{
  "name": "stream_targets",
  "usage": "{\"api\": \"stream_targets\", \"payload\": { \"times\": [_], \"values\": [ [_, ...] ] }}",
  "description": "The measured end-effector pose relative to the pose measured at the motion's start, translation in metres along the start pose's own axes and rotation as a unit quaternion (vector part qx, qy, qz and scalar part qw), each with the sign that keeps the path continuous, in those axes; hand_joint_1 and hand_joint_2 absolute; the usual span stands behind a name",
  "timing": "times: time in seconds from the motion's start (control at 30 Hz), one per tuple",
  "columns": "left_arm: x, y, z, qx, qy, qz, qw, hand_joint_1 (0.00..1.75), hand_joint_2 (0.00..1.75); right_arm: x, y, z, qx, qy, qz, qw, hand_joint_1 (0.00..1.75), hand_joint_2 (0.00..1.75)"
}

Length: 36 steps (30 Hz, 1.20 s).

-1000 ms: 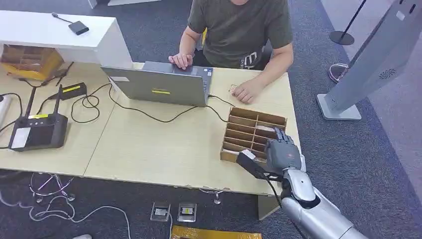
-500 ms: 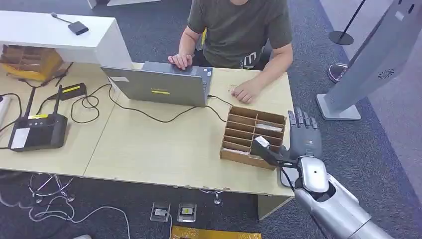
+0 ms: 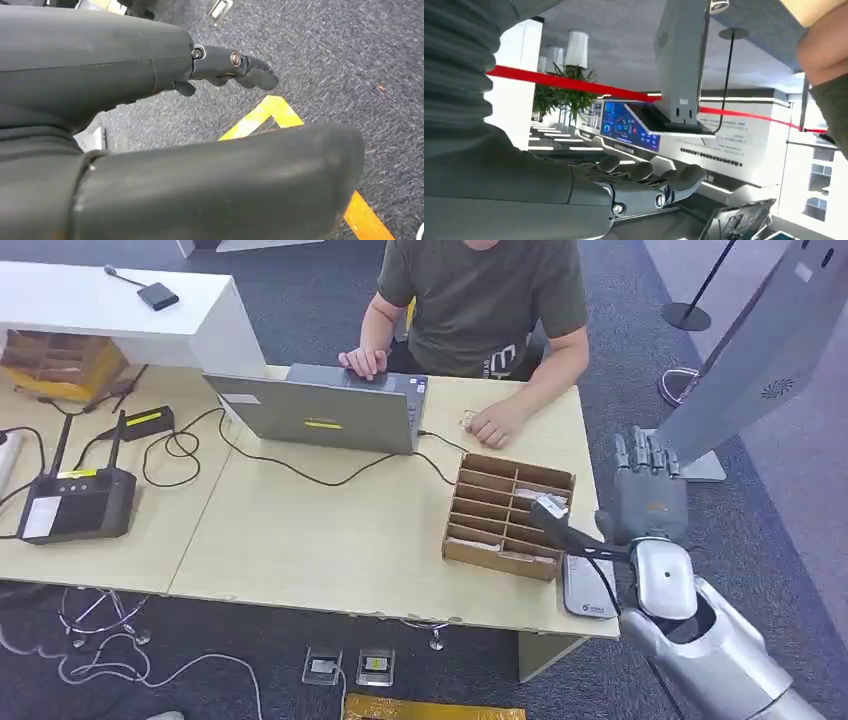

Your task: Pass the card to the sensor for recognition and then transmit it.

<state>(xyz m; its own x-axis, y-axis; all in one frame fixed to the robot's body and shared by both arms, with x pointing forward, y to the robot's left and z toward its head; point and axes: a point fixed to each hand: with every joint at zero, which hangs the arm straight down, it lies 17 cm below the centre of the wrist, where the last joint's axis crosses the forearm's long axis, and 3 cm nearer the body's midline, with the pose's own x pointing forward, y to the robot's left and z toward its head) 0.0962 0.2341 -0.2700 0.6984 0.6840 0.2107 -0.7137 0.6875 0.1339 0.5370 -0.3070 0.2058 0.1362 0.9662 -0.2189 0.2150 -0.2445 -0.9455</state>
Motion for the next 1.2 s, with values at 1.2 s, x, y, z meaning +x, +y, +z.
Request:
{"api": "stream_targets", "payload": {
  "times": [1.2],
  "values": [
    [-0.009, 0.015, 0.001, 0.053, 0.019, 0.041, 0.998, 0.0, 0.0, 0.115, -0.031, 0.072, 0.084, -0.148, -0.27, 0.948, 0.0, 1.75]
  ]
}}
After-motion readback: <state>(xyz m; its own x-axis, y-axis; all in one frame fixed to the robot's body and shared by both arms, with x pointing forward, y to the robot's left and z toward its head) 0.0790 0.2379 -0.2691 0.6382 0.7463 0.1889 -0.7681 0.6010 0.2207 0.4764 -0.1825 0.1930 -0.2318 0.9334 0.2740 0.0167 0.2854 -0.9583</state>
